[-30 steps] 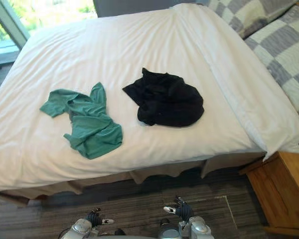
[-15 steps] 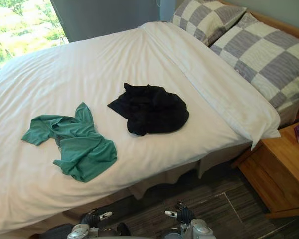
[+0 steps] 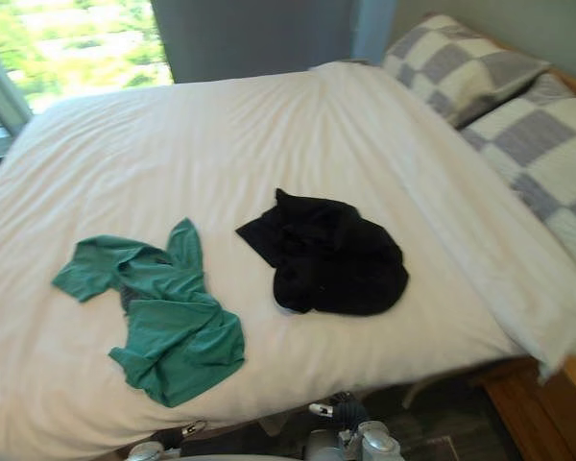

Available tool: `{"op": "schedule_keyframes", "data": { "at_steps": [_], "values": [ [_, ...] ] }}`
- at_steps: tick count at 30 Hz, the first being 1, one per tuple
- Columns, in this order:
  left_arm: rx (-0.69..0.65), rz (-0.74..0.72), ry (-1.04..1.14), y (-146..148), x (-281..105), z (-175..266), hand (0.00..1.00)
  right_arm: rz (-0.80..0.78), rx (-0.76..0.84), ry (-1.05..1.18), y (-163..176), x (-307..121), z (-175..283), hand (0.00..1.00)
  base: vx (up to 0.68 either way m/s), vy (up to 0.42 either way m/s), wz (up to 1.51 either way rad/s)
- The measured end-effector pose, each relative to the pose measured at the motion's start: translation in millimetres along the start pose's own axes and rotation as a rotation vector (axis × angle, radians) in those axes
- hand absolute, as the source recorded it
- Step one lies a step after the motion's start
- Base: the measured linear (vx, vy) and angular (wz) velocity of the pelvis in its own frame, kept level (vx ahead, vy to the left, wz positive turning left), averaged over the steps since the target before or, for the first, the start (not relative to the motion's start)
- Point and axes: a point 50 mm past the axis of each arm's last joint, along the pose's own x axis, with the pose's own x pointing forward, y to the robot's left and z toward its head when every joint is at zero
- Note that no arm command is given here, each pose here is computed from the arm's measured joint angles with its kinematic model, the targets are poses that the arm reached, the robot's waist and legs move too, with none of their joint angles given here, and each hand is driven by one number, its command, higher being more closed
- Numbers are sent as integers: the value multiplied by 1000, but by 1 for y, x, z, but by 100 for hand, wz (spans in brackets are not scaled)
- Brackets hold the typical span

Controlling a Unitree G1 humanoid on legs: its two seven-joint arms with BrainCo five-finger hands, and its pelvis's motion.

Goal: Tidy the bed and pick cloth on bed and put in laundry

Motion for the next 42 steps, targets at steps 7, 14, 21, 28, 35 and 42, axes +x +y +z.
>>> {"op": "schedule_keyframes", "data": {
  "at_steps": [7, 14, 21, 28, 35, 42],
  "values": [
    [-83, 7, 2, 7, -1, -3, 0, -23, 94, 95, -2, -1, -12, 0, 72, -27, 7],
    [-313, 42, 70, 13, -1, -13, 0, -131, 345, 163, -10, -6, -27, 0, -7, -1, 6],
    [-526, 150, 152, 22, -4, -30, 0, -362, 799, 158, -24, -25, -62, 0, -75, 5, 21],
    [-784, 244, 183, 28, -9, -46, 0, -632, 1166, 90, -25, -45, -89, 0, -52, 8, 21],
    [-1213, 515, 110, 94, -23, -55, 0, -1210, 1353, -156, -110, -122, -119, 0, 55, 7, 3],
    [-1276, 730, -510, 230, -77, 23, 0, -1508, 1062, -430, -191, -190, -87, 0, 83, -17, 4]
  ]
}}
